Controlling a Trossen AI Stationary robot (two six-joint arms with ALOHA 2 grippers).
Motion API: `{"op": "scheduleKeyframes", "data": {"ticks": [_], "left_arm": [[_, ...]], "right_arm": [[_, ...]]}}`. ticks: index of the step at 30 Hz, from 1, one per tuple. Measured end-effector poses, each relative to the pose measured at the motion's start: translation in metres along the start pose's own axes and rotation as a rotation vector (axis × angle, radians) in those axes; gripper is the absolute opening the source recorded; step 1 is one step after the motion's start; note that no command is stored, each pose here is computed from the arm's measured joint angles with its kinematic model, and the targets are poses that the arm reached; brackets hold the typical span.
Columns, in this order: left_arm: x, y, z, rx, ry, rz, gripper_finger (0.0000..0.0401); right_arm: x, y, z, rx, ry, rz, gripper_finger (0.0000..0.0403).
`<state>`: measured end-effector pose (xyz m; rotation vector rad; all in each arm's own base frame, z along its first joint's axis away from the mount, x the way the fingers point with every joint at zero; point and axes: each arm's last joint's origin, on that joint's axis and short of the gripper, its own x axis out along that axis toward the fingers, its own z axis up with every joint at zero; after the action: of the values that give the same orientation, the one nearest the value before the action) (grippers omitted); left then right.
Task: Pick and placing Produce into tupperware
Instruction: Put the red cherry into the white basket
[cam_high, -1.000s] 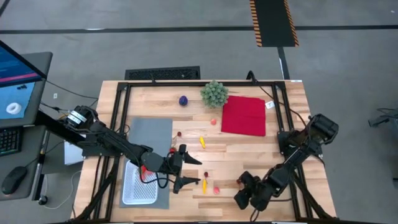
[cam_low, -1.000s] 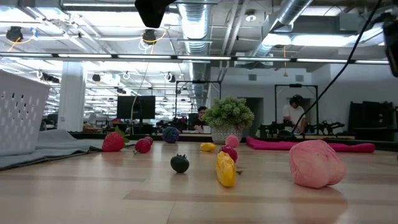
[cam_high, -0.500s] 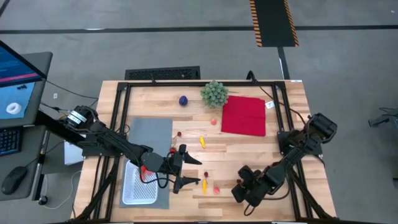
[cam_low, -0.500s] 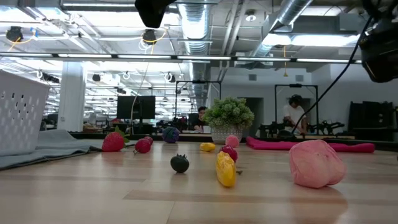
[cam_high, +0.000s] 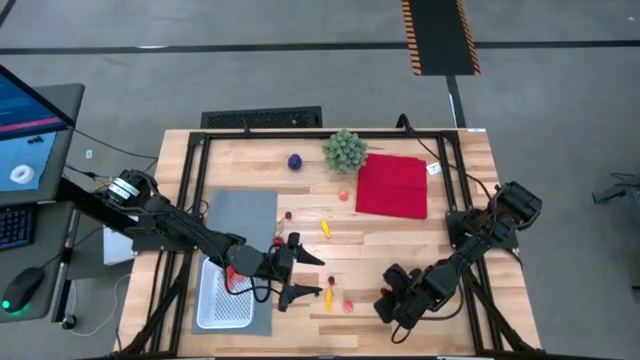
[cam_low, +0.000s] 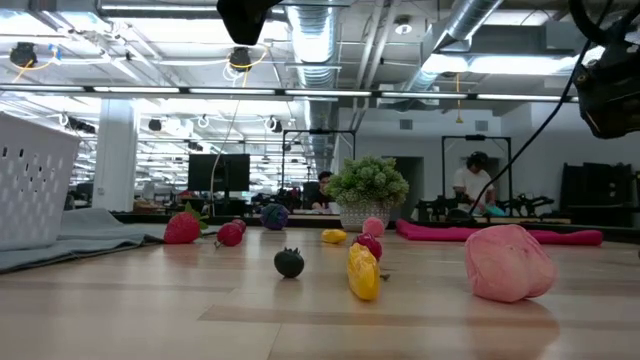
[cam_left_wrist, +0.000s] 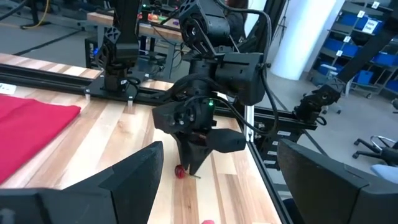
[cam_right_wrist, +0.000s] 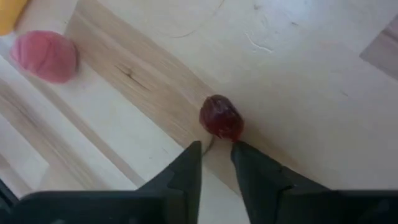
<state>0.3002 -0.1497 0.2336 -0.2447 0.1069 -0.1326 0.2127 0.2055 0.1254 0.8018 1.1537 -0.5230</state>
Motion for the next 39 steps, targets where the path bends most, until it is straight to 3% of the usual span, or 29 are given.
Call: {"op": "scheduleKeyframes", "data": {"ticks": [5, 24, 32, 39], "left_arm": [[0.000, 0.000, 0.000, 0.000, 0.000, 0.000, 0.0306], [0.000, 0.000, -0.001, -0.025, 0.005, -0.002, 0.0306], [0.000, 0.000, -0.001, -0.036, 0.008, -0.001, 0.0306], [0.000, 0.000, -0.002, -0.035, 0.022, 0.003, 0.0306]], "right_arm": [[0.001, 0.000, 0.003, -0.016, 0.010, -0.005, 0.0085], [-0.001, -0.002, 0.016, -0.100, 0.059, -0.066, 0.0052], [-0.021, 0.014, 0.029, -0.156, 0.070, -0.159, 0.0073], [-0.025, 0.024, 0.030, -0.171, 0.073, -0.116, 0.0111]]}}
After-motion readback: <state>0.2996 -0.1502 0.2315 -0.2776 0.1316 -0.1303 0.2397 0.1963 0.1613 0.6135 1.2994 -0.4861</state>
